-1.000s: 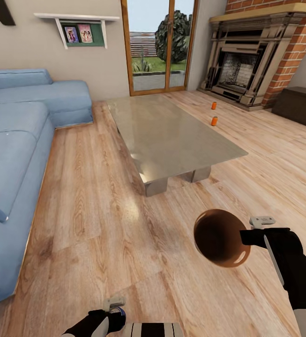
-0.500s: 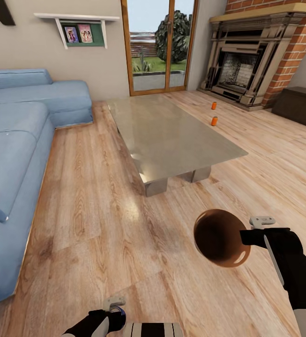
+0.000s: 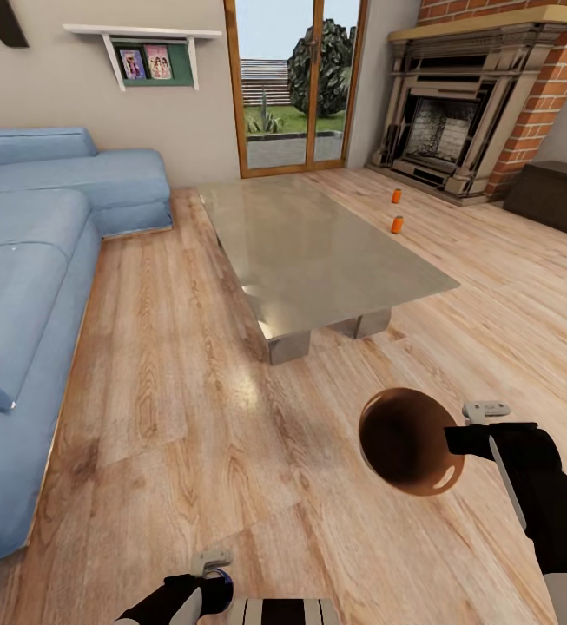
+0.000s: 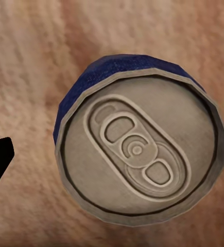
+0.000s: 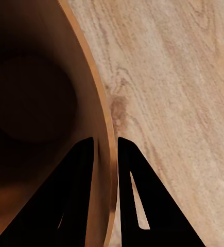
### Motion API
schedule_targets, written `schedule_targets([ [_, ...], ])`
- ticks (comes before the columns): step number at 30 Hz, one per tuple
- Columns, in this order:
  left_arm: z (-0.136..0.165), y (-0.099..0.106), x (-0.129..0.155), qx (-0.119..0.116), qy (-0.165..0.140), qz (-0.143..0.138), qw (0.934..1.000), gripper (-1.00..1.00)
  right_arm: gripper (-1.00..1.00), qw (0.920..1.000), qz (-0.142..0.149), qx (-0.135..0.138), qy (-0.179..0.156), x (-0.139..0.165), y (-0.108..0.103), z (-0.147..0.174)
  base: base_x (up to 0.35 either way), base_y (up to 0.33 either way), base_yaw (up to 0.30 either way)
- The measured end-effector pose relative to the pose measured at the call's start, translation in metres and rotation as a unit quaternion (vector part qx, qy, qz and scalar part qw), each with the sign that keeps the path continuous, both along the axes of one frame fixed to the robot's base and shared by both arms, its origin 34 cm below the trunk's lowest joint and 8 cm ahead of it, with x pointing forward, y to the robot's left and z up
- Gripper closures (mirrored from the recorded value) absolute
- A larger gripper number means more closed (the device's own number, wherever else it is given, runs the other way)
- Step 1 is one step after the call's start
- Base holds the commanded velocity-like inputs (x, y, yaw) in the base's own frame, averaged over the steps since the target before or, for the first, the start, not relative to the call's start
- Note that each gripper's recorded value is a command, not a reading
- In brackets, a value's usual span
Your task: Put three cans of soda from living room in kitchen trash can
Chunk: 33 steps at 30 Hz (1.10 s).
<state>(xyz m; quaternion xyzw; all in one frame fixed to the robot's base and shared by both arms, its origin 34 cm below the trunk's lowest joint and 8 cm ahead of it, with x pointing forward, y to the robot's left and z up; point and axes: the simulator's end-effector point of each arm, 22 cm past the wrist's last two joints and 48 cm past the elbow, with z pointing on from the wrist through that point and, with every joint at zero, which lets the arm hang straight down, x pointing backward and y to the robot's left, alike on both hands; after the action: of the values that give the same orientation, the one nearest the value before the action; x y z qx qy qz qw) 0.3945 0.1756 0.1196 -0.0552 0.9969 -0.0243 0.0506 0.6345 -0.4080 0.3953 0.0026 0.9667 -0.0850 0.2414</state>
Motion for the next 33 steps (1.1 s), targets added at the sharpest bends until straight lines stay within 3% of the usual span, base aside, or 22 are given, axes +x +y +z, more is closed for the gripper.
schedule_targets([
  [17,-0.007,0.000,-0.007,0.000,0.009,0.000,1.0000,-1.00,1.00,0.9999,0.000,-0.001,0.010,-0.002,0.000,-0.012,0.000,0.000,0.000],
  [30,-0.006,0.002,-0.002,0.003,-0.001,0.002,1.0000,-1.00,1.00,0.9999,0.000,0.000,0.010,-0.002,0.000,-0.012,0.000,0.000,0.000],
  [31,-0.006,0.002,-0.002,0.004,-0.003,0.003,1.0000,1.00,1.00,0.9999,0.000,0.000,0.010,-0.002,0.000,-0.012,0.000,0.000,0.000],
  [33,-0.006,0.002,-0.001,0.004,-0.004,0.003,1.0000,1.00,1.00,0.9999,0.000,0.000,0.010,-0.002,0.000,-0.012,0.000,0.000,0.000],
])
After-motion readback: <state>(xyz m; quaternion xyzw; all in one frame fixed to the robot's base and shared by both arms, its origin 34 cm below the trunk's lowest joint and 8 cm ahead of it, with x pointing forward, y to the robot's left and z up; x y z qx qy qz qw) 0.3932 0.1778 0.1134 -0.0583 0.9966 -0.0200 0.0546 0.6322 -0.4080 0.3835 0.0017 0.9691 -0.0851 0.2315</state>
